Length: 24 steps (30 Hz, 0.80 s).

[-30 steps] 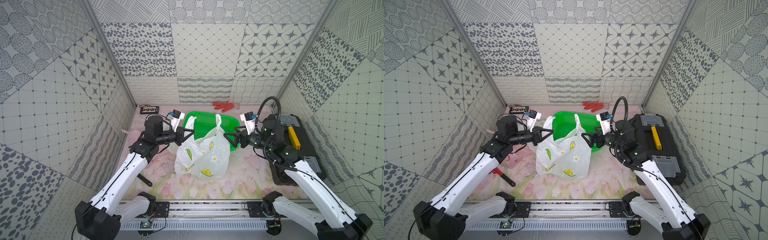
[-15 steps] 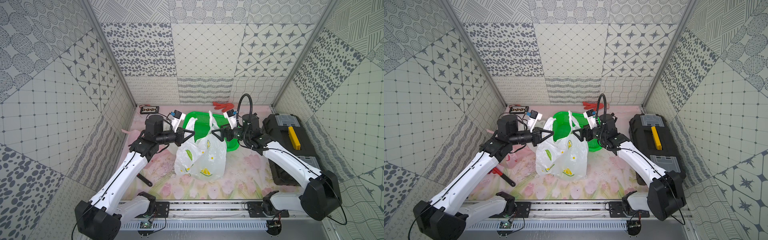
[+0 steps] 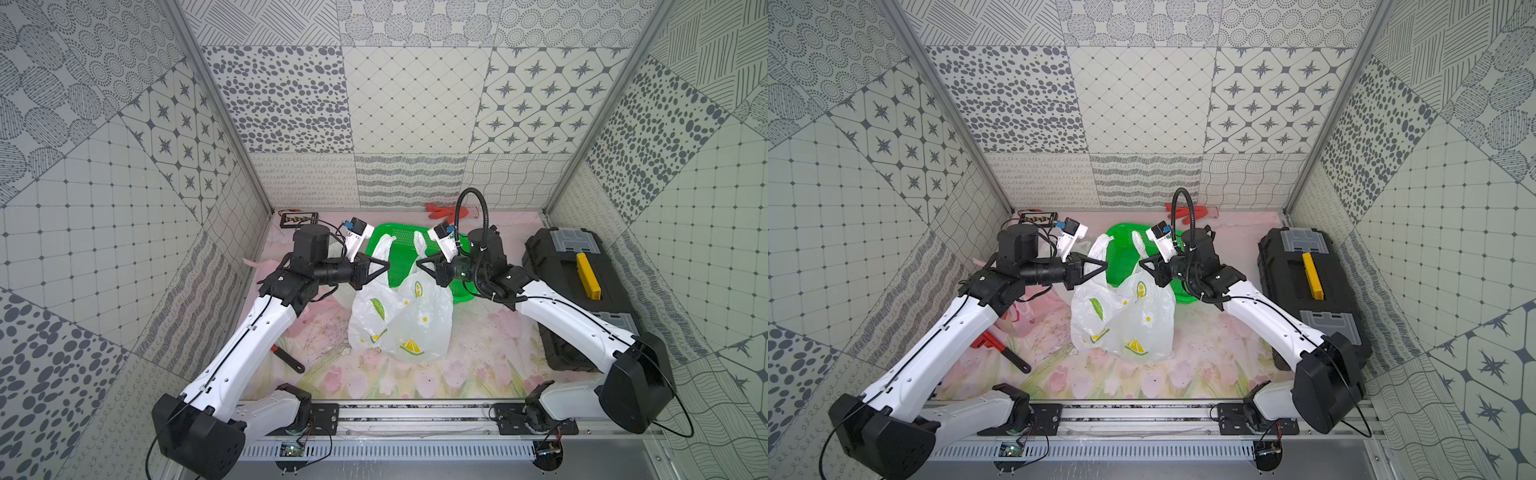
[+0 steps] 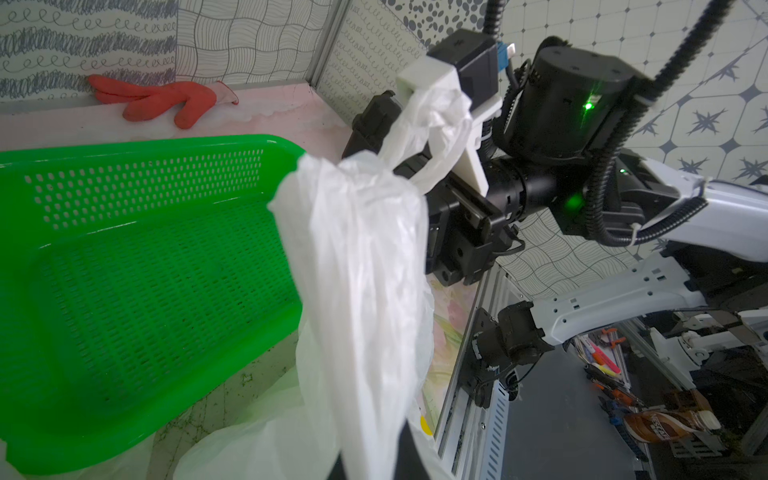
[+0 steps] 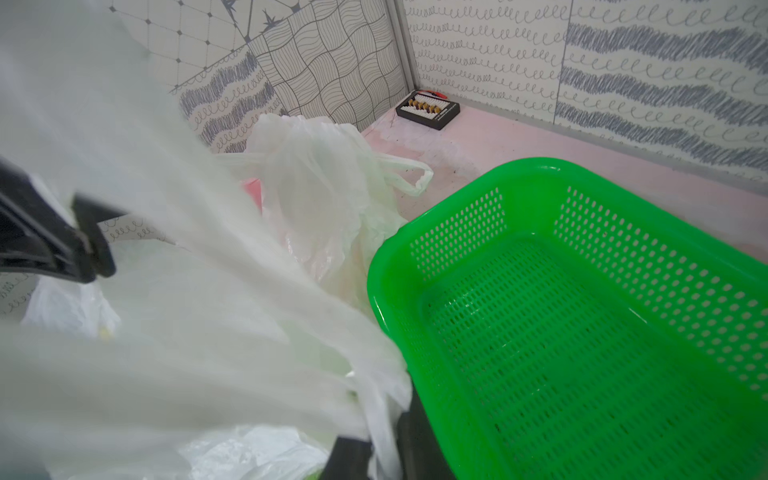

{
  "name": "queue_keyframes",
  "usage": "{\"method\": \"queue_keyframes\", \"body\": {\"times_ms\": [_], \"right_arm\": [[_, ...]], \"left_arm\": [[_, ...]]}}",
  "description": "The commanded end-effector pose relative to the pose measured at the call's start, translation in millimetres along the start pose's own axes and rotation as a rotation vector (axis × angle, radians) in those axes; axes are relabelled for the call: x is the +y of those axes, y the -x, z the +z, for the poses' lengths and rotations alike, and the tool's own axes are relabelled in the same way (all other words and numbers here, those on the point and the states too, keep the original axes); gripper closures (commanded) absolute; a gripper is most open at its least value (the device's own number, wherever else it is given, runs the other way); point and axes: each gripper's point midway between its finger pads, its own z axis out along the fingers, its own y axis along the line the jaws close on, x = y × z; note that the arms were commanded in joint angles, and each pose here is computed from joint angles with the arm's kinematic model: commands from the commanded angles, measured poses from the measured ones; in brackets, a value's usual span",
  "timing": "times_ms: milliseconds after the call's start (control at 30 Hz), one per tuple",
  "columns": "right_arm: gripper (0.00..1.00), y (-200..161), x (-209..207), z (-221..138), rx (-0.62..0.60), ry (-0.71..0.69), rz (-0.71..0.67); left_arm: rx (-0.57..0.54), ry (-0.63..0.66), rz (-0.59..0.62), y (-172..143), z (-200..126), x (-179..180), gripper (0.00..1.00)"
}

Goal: Place the pears into plastic bags & tie knots
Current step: Tie the plastic bag at the center of the board.

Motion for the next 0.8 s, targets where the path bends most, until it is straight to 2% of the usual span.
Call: {"method": "queue_keyframes", "body": {"times_ms": [0, 67, 200, 300, 567, 767], "right_arm": [[0.91, 9.7, 31.8, -13.6, 0.014, 0.001, -0.144], [0.92, -0.2, 46.7, -13.7, 0.066, 0.023, -0.18], [0.93, -7.3, 62.7, -13.5, 0.126, 0.033, -0.234], [0.93, -8.7, 64.5, -11.0, 0.154, 0.039, -0.24], [0.94, -8.8, 71.5, -3.7, 0.213, 0.086, -0.217], [0.94, -17.0, 79.0, 3.4, 0.271, 0.093, -0.228]], "left_arm": [[0.156, 0.011, -0.017, -18.5, 4.7, 9.2, 1.0], [0.215, -0.023, -0.017, -23.1, 11.4, 4.7, 1.0], [0.305, -0.046, 0.078, -32.4, 18.7, -5.6, 1.0], [0.333, -0.097, 0.117, -37.8, 14.7, -16.7, 0.94], [0.342, -0.156, 0.199, -49.8, 10.0, -29.6, 0.79], [0.314, -0.201, 0.245, -42.0, 20.1, -43.2, 0.67]]}}
